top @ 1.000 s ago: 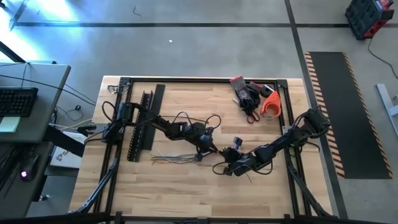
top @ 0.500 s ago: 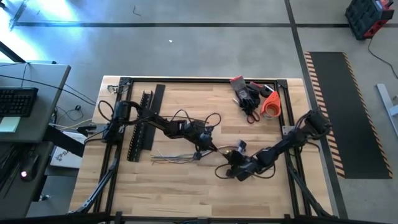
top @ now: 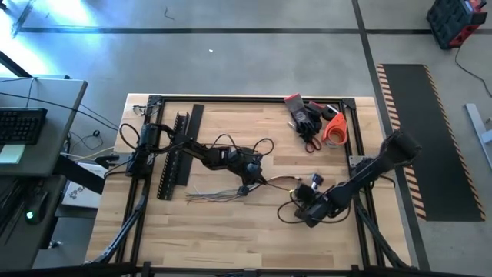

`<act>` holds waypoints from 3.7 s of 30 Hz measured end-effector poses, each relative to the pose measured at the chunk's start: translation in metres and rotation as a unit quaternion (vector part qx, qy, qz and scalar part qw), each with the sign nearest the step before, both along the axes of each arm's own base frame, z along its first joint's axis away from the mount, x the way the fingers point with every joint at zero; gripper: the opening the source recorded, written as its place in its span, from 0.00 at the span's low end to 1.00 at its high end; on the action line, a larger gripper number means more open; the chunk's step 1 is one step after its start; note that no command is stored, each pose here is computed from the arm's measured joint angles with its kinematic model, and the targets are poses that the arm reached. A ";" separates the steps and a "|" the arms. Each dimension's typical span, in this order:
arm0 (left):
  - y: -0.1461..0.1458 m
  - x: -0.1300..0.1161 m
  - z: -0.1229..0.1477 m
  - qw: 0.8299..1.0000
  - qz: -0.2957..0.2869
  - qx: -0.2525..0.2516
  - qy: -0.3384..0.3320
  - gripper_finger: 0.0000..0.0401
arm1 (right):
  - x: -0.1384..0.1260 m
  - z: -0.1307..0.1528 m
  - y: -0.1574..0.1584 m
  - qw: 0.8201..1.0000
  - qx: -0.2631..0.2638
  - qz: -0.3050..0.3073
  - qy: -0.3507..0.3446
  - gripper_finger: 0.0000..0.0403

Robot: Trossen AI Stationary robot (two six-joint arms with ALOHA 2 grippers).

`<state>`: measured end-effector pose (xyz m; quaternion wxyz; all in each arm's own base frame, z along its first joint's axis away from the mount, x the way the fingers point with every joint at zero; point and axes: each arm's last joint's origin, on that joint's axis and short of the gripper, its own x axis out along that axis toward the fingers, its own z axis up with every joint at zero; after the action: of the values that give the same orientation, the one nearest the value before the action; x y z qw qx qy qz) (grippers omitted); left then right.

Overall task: Ziptie cables
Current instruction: Wrap the cables together using the left black zip tie

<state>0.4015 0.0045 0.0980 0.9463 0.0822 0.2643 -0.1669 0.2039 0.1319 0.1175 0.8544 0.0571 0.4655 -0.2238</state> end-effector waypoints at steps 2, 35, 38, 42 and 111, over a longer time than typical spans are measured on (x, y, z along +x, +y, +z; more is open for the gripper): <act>0.000 0.000 0.000 1.000 0.001 0.000 0.002 0.00 | -0.004 0.012 -0.003 1.000 0.018 0.004 0.003 0.07; -0.012 0.000 -0.001 1.000 0.000 0.021 0.002 0.01 | 0.072 -0.030 -0.032 0.978 -0.039 0.073 -0.189 0.34; -0.012 0.000 -0.001 1.000 0.000 0.021 0.002 0.01 | 0.073 -0.028 -0.031 0.977 -0.037 0.071 -0.199 0.27; -0.012 0.000 -0.001 1.000 0.000 0.021 0.002 0.01 | 0.073 -0.028 -0.031 0.977 -0.034 0.073 -0.199 0.17; -0.015 -0.001 -0.005 0.997 0.003 0.071 0.014 0.01 | 0.065 -0.032 -0.021 0.979 -0.047 0.086 -0.177 0.00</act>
<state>0.4002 -0.0105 0.0929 0.9348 0.1464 0.2889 -0.1457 0.2691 0.1109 0.0857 0.9411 0.0158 0.2986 -0.1575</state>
